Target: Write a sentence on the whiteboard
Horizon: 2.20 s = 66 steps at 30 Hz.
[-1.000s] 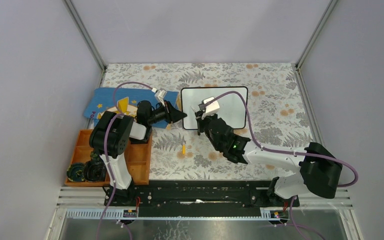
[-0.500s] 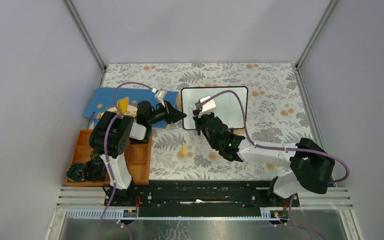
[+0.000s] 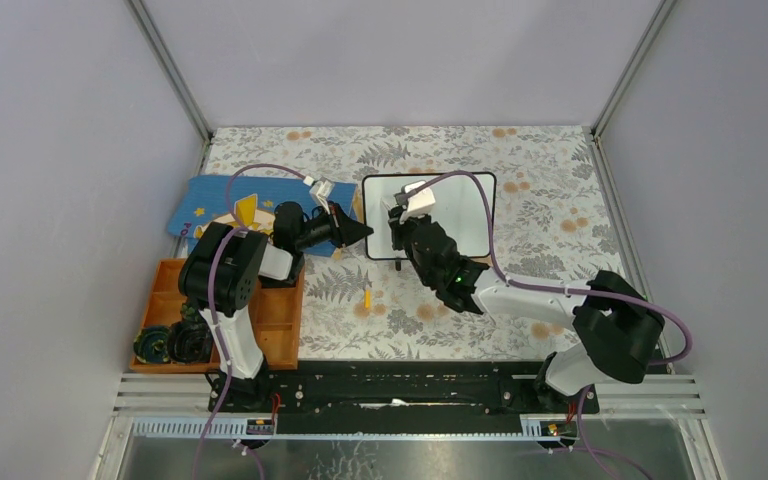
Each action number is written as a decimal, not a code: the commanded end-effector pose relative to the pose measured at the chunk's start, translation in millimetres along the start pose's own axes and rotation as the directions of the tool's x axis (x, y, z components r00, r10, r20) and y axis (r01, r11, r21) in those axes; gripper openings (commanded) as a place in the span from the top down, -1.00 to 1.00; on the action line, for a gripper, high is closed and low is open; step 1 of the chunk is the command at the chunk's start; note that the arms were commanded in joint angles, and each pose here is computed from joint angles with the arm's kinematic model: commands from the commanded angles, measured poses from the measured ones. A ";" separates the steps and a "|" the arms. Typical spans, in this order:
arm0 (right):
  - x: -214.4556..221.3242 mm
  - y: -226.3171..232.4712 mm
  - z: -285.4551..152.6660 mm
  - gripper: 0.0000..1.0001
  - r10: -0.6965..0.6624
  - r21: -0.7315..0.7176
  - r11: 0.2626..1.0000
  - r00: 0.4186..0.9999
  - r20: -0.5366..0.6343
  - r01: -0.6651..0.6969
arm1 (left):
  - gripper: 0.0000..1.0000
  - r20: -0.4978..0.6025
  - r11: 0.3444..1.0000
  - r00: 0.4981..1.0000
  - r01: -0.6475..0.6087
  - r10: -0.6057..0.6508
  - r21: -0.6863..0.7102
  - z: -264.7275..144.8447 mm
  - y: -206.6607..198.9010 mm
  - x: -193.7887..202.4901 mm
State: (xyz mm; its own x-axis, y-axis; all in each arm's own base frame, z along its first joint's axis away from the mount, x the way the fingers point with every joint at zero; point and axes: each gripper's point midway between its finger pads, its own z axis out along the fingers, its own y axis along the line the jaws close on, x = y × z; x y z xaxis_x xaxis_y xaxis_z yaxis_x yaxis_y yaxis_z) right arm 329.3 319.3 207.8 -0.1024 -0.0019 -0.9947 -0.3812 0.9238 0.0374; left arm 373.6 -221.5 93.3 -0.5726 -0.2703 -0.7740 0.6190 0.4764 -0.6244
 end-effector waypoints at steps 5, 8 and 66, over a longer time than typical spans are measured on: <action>-37.5 8.9 12.4 1.00 0.083 -0.036 0.996 0.992 0.094 -0.080 | 0.63 0.003 1.000 1.000 -0.018 0.018 -0.011 -1.2 3.7 4.1; -35.5 7.4 15.1 1.00 0.085 -0.030 0.996 0.992 0.089 -0.083 | 0.63 0.002 1.000 1.000 -0.018 0.018 -0.010 -1.0 3.2 4.4; -31.9 -30.1 4.6 1.00 0.138 0.048 0.989 0.987 0.076 -0.142 | 0.69 -0.010 0.999 1.000 -0.029 0.029 -0.015 0.6 1.2 5.9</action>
State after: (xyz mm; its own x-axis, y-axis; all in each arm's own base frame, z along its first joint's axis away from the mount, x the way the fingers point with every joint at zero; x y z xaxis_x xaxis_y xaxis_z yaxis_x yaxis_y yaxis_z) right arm 336.4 298.1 208.4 -0.1346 0.0929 -0.9865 -0.3503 0.9268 0.1351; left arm 373.4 -223.4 92.6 -0.5622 -0.2602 -0.7850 0.6294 0.4810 -0.6103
